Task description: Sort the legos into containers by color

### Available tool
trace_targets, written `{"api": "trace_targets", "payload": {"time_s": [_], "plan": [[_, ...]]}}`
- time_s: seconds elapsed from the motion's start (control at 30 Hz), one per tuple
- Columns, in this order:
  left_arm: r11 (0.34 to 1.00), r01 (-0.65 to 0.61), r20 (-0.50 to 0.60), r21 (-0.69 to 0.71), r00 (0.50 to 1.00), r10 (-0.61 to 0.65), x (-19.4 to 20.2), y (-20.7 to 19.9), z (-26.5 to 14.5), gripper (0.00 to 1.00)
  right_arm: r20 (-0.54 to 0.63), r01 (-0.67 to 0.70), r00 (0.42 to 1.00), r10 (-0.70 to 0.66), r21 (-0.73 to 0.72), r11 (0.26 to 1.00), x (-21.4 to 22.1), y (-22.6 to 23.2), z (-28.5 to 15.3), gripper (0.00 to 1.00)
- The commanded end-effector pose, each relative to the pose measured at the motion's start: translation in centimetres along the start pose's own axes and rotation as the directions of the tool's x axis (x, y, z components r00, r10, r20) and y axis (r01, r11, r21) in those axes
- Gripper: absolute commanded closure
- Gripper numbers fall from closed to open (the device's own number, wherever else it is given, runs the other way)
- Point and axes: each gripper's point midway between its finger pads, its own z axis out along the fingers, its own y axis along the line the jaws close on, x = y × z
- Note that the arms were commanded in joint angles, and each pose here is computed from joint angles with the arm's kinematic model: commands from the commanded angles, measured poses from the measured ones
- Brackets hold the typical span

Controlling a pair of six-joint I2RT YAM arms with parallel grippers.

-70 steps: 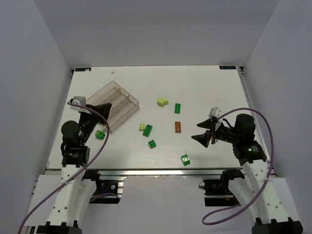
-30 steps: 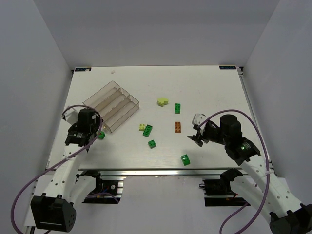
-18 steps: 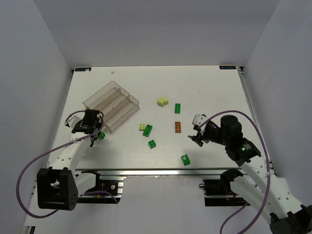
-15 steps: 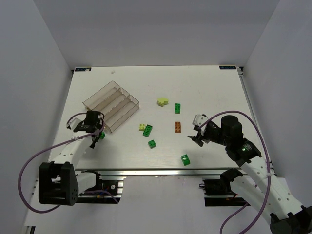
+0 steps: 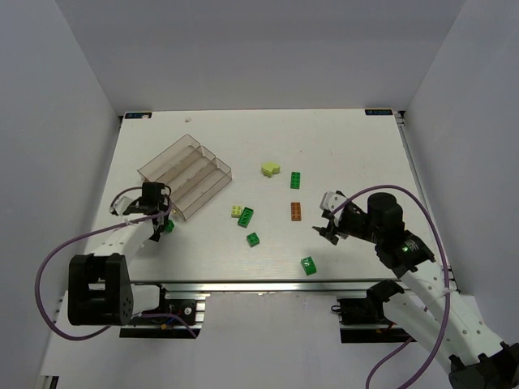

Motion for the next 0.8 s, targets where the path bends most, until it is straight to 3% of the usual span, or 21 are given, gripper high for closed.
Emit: {"api": "trace_targets", "payload": {"time_s": [0.0, 0.77], "plan": [[0.998, 0.040, 0.019, 0.042, 0.999, -0.041, -0.9, -0.6, -0.3, 0.29, 0.040, 0.031, 0.999, -0.031, 0.001, 1.000, -0.8, -0.1, 0.1, 0.27], [0.998, 0.059, -0.054, 0.036, 0.997, -0.057, 0.6, 0.0, 2.1, 0.35, 0.034, 0.036, 0.999, -0.035, -0.009, 0.999, -0.5, 0.1, 0.3, 0.26]]}}
